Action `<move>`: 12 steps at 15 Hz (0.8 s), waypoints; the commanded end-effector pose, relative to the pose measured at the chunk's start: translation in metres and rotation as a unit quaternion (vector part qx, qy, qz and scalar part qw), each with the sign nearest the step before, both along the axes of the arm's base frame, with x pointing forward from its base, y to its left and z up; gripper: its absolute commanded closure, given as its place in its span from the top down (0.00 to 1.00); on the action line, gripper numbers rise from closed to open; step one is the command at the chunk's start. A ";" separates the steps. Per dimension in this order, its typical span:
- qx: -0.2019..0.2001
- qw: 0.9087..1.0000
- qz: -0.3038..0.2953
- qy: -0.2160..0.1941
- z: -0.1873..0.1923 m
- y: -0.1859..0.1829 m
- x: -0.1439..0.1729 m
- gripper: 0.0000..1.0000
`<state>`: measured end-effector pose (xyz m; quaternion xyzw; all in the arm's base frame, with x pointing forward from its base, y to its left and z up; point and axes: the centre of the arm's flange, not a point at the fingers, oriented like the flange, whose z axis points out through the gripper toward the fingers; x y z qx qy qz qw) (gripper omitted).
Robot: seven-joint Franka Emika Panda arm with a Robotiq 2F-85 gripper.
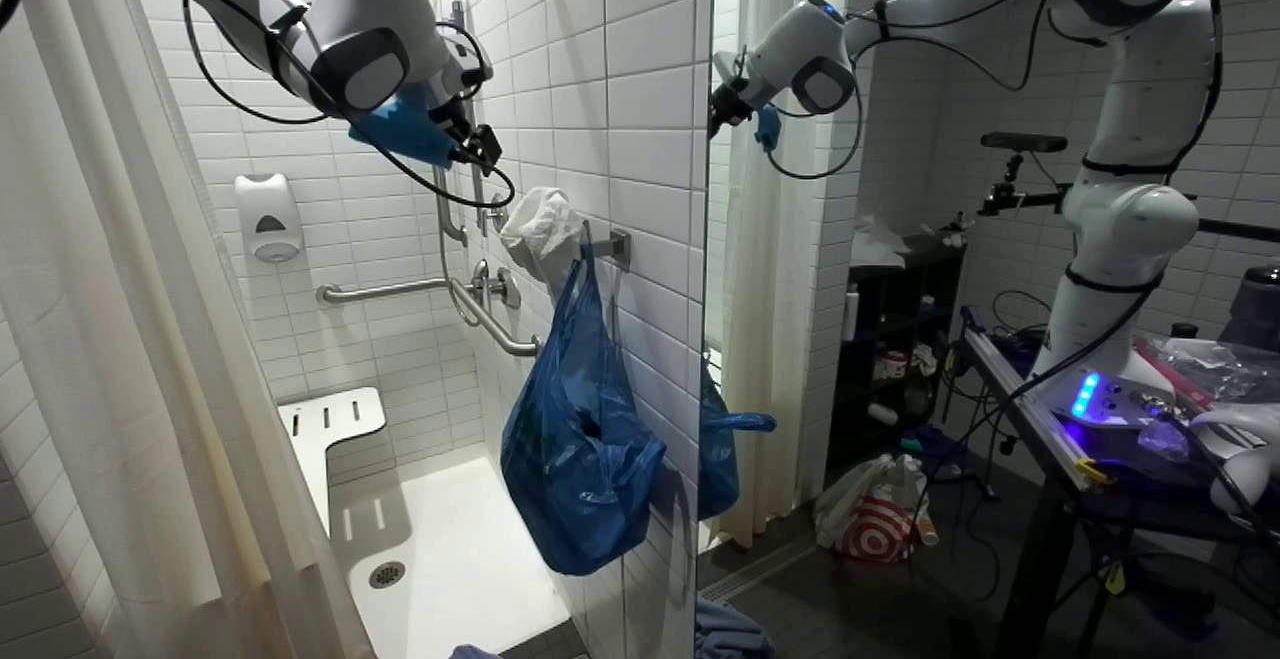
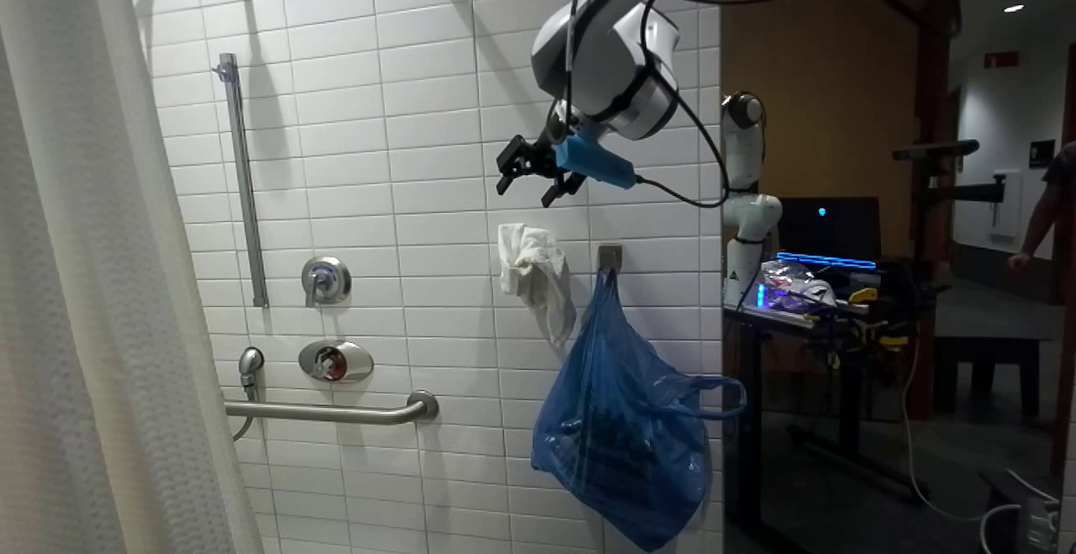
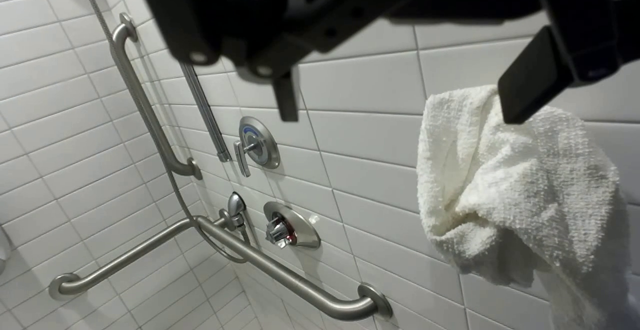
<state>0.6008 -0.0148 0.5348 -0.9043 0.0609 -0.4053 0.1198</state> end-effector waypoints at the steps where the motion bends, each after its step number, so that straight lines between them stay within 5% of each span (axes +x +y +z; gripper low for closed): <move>1: 0.000 1.000 0.000 0.000 0.000 0.000 0.000 1.00; 12: 0.021 0.999 -0.035 -0.023 0.003 -0.004 0.012 1.00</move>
